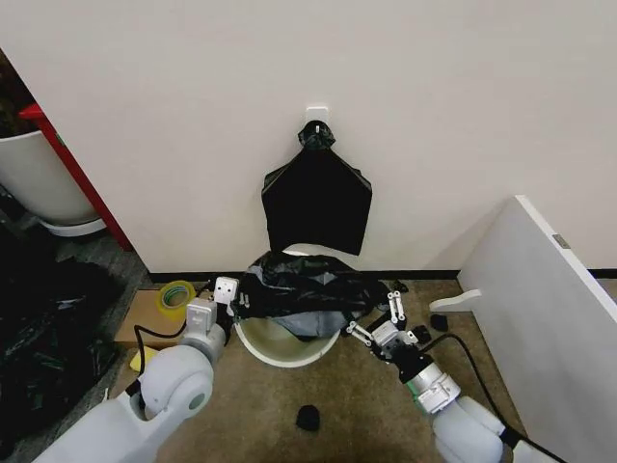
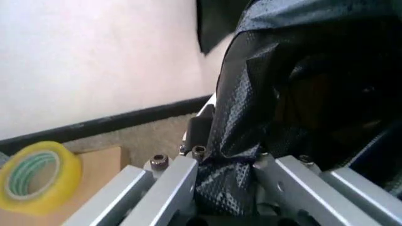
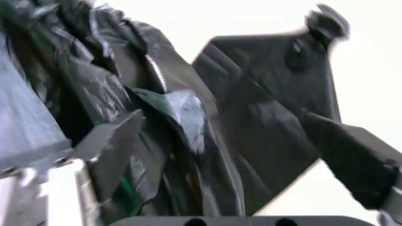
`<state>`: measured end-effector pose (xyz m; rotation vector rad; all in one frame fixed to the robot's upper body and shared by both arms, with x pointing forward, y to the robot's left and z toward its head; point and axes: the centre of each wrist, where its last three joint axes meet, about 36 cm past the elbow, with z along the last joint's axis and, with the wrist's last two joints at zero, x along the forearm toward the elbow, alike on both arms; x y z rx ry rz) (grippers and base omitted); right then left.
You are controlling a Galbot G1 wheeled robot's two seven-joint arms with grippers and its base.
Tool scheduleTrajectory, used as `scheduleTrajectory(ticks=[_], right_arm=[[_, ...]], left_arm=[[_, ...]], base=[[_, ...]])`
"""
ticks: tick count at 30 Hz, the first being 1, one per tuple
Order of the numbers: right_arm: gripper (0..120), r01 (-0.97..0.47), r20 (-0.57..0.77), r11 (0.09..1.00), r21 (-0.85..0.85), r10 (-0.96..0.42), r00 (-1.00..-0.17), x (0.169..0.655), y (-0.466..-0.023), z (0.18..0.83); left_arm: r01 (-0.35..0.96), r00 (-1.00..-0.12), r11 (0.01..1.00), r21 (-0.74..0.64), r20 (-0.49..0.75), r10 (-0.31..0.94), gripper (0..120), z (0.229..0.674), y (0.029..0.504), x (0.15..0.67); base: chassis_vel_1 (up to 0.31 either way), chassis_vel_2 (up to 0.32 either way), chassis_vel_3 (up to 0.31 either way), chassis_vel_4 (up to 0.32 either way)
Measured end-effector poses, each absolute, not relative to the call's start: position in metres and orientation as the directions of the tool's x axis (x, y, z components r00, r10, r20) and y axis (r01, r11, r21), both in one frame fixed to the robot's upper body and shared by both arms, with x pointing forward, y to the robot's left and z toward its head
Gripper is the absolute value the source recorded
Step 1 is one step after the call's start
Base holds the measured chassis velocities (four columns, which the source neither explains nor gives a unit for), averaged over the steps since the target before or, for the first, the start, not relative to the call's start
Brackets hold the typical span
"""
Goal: Place the garbage bag over the trash bin.
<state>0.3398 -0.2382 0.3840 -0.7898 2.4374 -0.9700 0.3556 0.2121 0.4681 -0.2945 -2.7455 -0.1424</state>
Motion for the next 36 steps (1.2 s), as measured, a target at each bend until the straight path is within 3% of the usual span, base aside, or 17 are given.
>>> scheduleTrajectory(ticks=[3, 4, 8, 13, 25, 29, 35, 36], right_arm=[[98, -0.340, -0.139, 0.528, -0.778, -0.673, -0.727, 0.351, -0.244, 0.386], [97, -0.329, -0.117, 0.456, -0.827, -0.712, -0.693, 0.362, -0.249, 0.391], [88, -0.324, -0.093, 0.399, -0.858, -0.740, -0.666, 0.373, -0.252, 0.399], [66, -0.320, -0.052, 0.324, -0.890, -0.770, -0.636, 0.385, -0.254, 0.407], [26, -0.355, 0.065, 0.153, -0.922, -0.843, -0.534, 0.402, -0.269, 0.429], [32, -0.363, 0.113, 0.093, -0.927, -0.855, -0.506, 0.404, -0.279, 0.434], [58, -0.359, 0.142, 0.057, -0.931, -0.852, -0.504, 0.406, -0.284, 0.435], [58, -0.359, 0.142, 0.057, -0.931, -0.852, -0.504, 0.406, -0.284, 0.435]], left_arm=[[0.228, -0.904, 0.972, 0.058, 0.383, 0.190, 1, 0.467, 0.211, 0.354], [0.232, -0.900, 0.971, 0.055, 0.390, 0.193, 1, 0.466, 0.210, 0.352], [0.236, -0.897, 0.970, 0.053, 0.395, 0.196, 1, 0.465, 0.209, 0.351], [0.244, -0.893, 0.969, 0.048, 0.401, 0.205, 1, 0.464, 0.206, 0.349], [0.249, -0.890, 0.967, 0.050, 0.406, 0.209, 1, 0.465, 0.206, 0.348], [0.245, -0.891, 0.968, 0.053, 0.407, 0.204, 1, 0.465, 0.207, 0.349], [0.246, -0.890, 0.968, 0.046, 0.407, 0.207, 1, 0.465, 0.206, 0.348], [0.246, -0.890, 0.968, 0.046, 0.407, 0.207, 1, 0.465, 0.206, 0.348]], base=[[0.000, 0.000, 0.000, 0.000], [0.000, 0.000, 0.000, 0.000], [0.000, 0.000, 0.000, 0.000], [0.000, 0.000, 0.000, 0.000], [0.000, 0.000, 0.000, 0.000], [0.000, 0.000, 0.000, 0.000], [0.000, 0.000, 0.000, 0.000], [0.000, 0.000, 0.000, 0.000]])
